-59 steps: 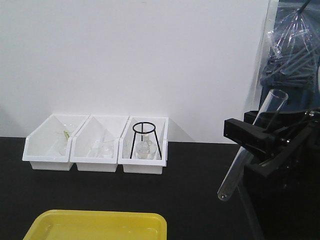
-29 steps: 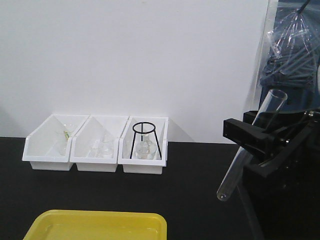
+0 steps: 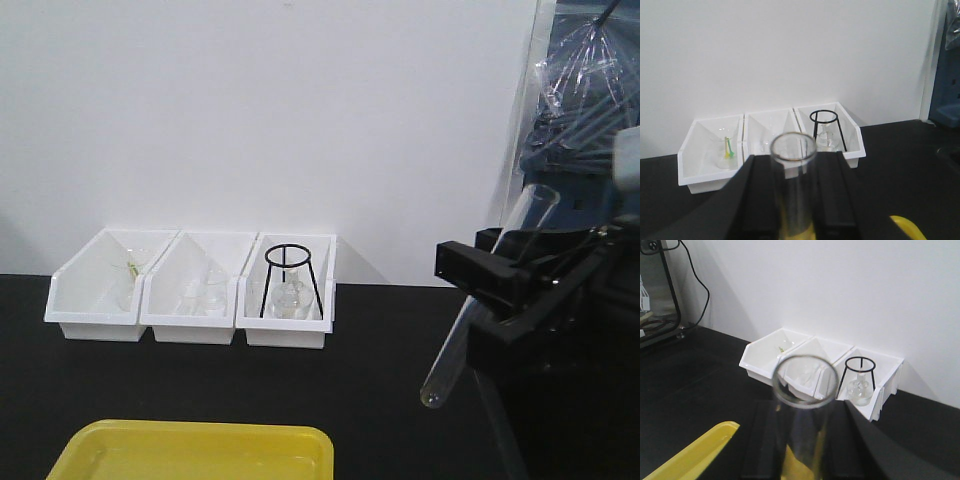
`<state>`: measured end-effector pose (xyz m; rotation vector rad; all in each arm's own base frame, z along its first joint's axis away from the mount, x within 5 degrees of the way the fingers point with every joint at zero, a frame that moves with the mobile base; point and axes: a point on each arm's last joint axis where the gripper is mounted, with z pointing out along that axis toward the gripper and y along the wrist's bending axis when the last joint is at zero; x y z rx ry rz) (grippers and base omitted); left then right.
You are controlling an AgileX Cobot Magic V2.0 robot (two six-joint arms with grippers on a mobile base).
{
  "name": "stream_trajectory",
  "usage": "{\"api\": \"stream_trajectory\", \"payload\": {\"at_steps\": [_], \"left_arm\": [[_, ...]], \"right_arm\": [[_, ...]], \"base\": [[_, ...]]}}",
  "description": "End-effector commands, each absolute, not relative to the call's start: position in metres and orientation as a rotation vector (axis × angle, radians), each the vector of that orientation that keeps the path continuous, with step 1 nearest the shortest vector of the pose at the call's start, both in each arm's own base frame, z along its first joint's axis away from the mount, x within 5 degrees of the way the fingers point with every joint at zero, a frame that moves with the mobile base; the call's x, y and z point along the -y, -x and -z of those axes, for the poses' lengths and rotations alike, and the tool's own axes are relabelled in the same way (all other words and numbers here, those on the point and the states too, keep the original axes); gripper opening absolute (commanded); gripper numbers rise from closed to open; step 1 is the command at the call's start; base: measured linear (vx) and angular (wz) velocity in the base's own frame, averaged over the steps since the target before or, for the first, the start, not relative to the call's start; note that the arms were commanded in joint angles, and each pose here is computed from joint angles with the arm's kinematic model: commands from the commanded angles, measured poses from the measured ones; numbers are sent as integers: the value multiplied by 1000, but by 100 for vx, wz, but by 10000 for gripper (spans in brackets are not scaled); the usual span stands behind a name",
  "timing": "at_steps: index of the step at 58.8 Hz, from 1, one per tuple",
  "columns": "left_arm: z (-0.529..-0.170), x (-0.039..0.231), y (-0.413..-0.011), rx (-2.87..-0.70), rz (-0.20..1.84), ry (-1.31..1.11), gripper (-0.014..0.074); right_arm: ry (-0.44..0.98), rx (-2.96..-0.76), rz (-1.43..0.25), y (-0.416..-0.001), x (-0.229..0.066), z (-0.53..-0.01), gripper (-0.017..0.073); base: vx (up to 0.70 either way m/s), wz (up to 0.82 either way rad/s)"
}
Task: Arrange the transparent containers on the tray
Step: 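Lower both grippers and lay the test tubes in the yellow tray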
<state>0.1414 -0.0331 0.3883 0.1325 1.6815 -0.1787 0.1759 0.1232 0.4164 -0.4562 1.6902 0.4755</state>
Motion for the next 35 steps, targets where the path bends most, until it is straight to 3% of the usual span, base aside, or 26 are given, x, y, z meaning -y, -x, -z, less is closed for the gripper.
{"api": "stream_trajectory", "payload": {"at_steps": [1,12,23,35], "left_arm": [[-401,38,-149,-1609,208,-147,132],[-377,49,-186,-1742,192,-168,139],[-340,61,-226,-1913,170,-190,139],[-297,73,-261,-2060,191,-166,142]], "right_arm": [[425,-1609,-524,-187,-133,-427,164],[391,-1686,-578,-222,-160,-398,168],[248,-1792,-712,-259,-189,-357,174],[221,-1924,-700,-302,-220,-326,181]], "base": [[0,0],[0,0],[0,0],[0,0]]}}
